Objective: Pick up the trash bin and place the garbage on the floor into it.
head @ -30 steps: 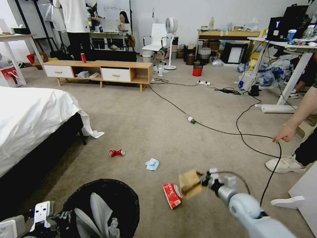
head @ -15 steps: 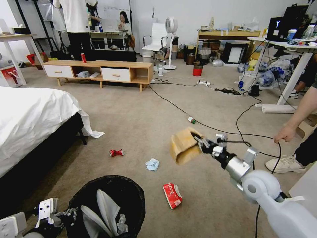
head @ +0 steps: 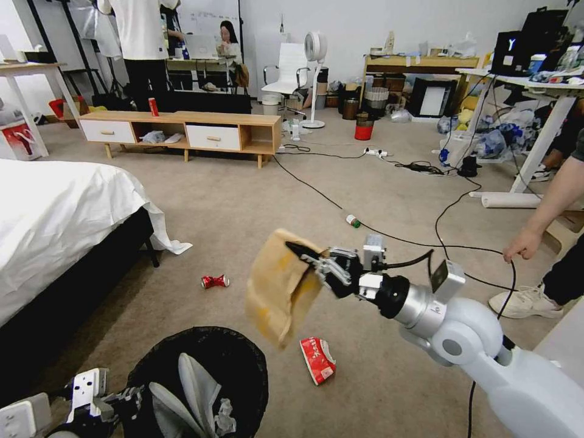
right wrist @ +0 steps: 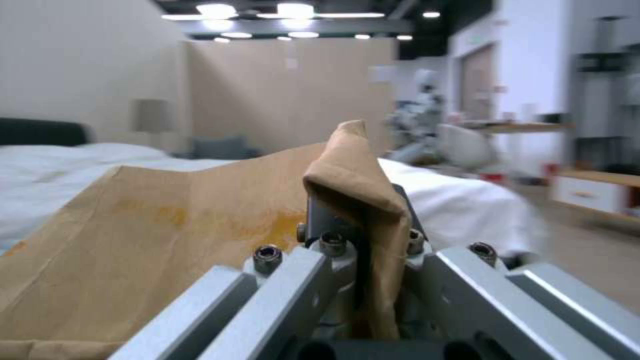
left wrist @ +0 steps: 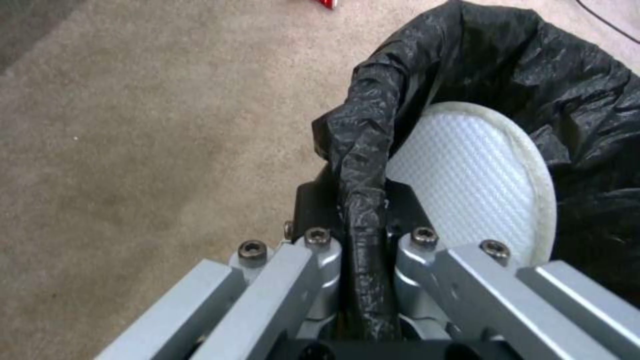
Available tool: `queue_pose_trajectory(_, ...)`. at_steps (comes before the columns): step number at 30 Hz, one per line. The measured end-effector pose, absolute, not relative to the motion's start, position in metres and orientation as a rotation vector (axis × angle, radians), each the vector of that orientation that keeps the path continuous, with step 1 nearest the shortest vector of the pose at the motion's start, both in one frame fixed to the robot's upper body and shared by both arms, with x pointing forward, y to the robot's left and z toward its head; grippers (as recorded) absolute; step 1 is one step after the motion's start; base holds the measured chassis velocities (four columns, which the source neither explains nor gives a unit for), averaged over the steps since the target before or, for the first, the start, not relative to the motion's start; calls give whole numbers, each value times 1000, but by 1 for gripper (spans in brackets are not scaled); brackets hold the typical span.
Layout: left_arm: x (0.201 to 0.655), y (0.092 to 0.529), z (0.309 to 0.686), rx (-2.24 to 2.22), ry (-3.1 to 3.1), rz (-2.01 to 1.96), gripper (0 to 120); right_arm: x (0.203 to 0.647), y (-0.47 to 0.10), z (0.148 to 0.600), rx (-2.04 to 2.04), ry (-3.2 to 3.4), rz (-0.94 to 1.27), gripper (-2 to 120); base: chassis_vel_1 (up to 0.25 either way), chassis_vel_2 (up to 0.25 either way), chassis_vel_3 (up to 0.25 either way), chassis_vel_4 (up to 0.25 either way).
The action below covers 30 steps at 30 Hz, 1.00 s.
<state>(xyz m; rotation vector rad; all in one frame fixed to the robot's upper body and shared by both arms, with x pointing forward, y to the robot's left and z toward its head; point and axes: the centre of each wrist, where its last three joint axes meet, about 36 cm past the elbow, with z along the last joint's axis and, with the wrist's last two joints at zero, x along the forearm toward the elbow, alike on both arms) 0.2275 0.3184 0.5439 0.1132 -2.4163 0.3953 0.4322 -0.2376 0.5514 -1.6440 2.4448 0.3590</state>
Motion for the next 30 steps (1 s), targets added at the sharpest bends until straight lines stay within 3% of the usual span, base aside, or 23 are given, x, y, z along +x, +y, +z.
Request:
queue_pose_trajectory(7, 228, 317, 543, 106, -2415, 401, 4, 441, -167, 570, -2058, 2099, 418, 0, 0, 0, 0, 0)
queue_pose_trajectory(30, 227, 318, 544, 108, -2413, 421, 4, 446, -126, 530, -2260, 2021, 395, 0, 0, 0, 0, 0)
